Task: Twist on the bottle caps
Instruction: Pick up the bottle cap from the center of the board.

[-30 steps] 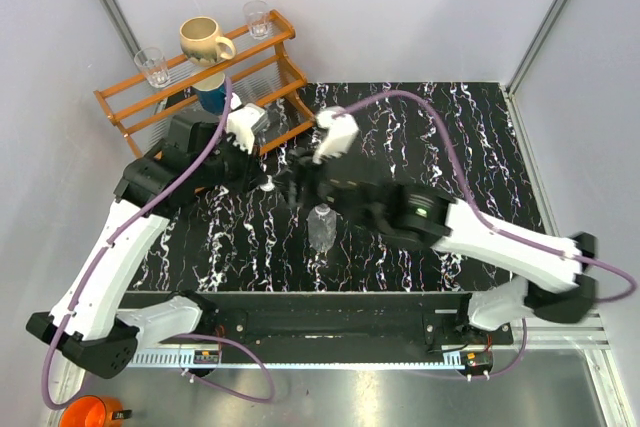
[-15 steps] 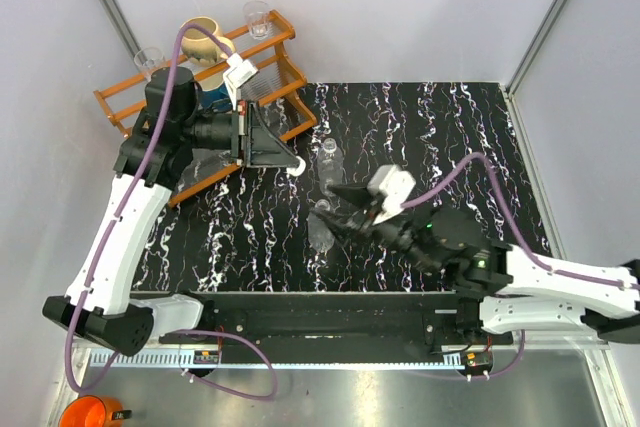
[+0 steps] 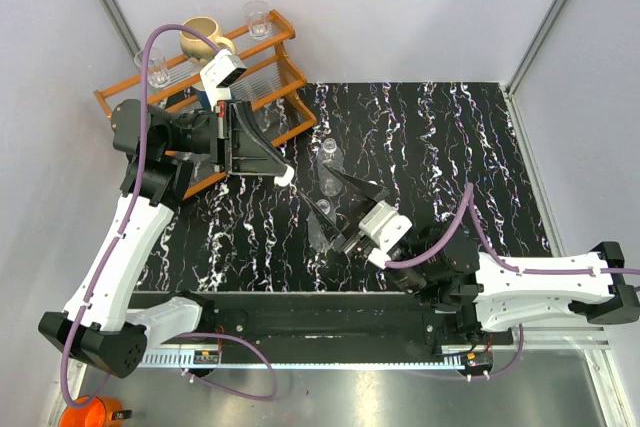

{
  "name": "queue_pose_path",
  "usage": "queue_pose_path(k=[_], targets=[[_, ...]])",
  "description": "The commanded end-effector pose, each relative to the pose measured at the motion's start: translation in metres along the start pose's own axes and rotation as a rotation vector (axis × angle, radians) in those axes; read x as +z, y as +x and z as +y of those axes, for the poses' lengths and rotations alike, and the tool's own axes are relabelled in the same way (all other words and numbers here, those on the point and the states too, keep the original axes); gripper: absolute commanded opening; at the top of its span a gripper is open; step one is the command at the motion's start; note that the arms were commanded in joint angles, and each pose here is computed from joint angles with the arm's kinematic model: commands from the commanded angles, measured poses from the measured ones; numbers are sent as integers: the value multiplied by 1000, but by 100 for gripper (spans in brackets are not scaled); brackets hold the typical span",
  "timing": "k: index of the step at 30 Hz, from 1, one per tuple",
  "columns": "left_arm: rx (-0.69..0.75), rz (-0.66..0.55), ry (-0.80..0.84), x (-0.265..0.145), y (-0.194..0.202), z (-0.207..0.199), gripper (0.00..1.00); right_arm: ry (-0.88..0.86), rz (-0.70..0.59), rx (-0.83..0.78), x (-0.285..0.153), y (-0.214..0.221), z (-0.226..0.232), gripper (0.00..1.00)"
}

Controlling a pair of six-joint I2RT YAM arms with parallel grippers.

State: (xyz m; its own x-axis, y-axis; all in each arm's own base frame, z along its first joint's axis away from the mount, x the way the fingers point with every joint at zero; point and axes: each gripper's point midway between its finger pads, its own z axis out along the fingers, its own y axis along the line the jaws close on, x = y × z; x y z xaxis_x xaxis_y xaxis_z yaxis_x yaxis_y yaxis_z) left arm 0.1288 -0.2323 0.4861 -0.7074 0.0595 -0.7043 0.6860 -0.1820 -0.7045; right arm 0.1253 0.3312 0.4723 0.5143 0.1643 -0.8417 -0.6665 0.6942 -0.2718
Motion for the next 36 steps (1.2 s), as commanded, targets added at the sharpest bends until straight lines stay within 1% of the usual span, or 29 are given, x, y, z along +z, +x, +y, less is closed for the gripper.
queue_pose_path(k=[1,5,6,9,13,16,33,36], targets=[[38,1,19,-2,4,-14,0,61,-48,-91,8,-16,-7,61],[35,-4,21,-2,3,-16,0,53,-57,-155,13,-19,7,61],[38,-4,22,-2,4,-17,0,44,-54,-193,14,-16,13,60],[28,-2,20,-2,6,-13,0,62,-71,-230,14,-21,18,61],[29,-4,19,-3,7,-14,0,108,-102,-231,12,-30,16,66],[27,-5,18,-3,7,-14,0,119,-108,-229,12,-32,14,67],[14,-7,12,-3,10,-13,0,111,-126,-250,22,-40,22,67],[19,-9,13,-3,10,-16,0,127,-131,-257,24,-40,23,66]])
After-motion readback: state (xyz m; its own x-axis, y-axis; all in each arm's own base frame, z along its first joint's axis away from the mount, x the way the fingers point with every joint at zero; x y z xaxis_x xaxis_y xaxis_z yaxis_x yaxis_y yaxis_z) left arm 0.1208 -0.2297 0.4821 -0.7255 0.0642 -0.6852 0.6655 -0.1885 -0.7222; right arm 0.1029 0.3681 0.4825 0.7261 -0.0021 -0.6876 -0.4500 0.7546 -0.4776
